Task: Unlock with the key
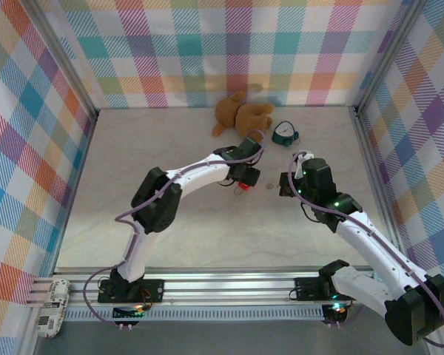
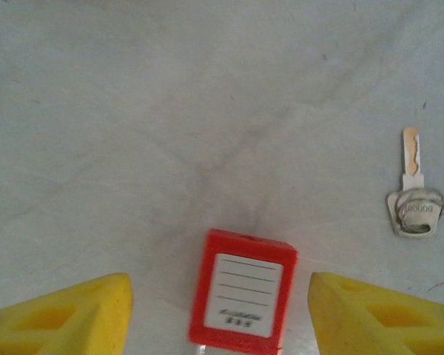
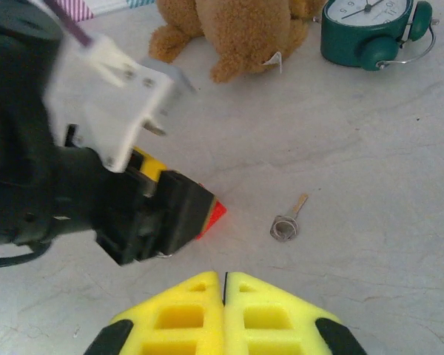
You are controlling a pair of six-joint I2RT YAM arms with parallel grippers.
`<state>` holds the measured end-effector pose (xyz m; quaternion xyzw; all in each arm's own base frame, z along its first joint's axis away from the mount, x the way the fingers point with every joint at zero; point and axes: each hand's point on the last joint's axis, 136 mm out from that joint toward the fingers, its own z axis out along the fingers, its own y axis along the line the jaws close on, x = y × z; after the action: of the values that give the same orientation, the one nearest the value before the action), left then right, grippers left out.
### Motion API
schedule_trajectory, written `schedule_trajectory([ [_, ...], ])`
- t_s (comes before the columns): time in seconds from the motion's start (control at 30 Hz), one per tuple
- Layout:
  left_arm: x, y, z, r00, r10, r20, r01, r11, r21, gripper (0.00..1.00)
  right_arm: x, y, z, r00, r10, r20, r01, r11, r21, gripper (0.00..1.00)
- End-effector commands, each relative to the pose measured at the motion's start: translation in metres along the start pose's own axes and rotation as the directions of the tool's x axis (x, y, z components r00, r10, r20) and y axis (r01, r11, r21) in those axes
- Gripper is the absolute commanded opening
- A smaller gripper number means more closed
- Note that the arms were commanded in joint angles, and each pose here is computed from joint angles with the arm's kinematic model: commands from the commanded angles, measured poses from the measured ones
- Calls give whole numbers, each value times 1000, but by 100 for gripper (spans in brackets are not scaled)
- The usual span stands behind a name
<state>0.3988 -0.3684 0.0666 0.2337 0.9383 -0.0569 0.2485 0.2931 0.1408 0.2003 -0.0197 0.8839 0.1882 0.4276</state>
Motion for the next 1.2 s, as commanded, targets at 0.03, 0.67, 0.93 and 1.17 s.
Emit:
schedule_trajectory([
  [0.03, 27, 9, 2, 983, 88, -159, -105, 990, -96, 64, -3, -2, -5, 1000, 12, 2, -12, 1000, 9, 5],
  [0.67, 23, 7, 2, 977, 124, -171, -142, 985, -95, 69, -7, 2, -12, 1000, -2, 11, 2, 1000, -11, 5],
  [0.93, 23, 13, 4, 973, 119, -196, -141, 985, -102, 75, -8, 2, -13, 1000, -8, 16, 8, 1000, -10, 5],
  [1.17, 31, 19, 8, 966, 102, -238, -129, 987, -99, 77, -6, 3, -10, 1000, -5, 11, 5, 1000, -15, 5],
])
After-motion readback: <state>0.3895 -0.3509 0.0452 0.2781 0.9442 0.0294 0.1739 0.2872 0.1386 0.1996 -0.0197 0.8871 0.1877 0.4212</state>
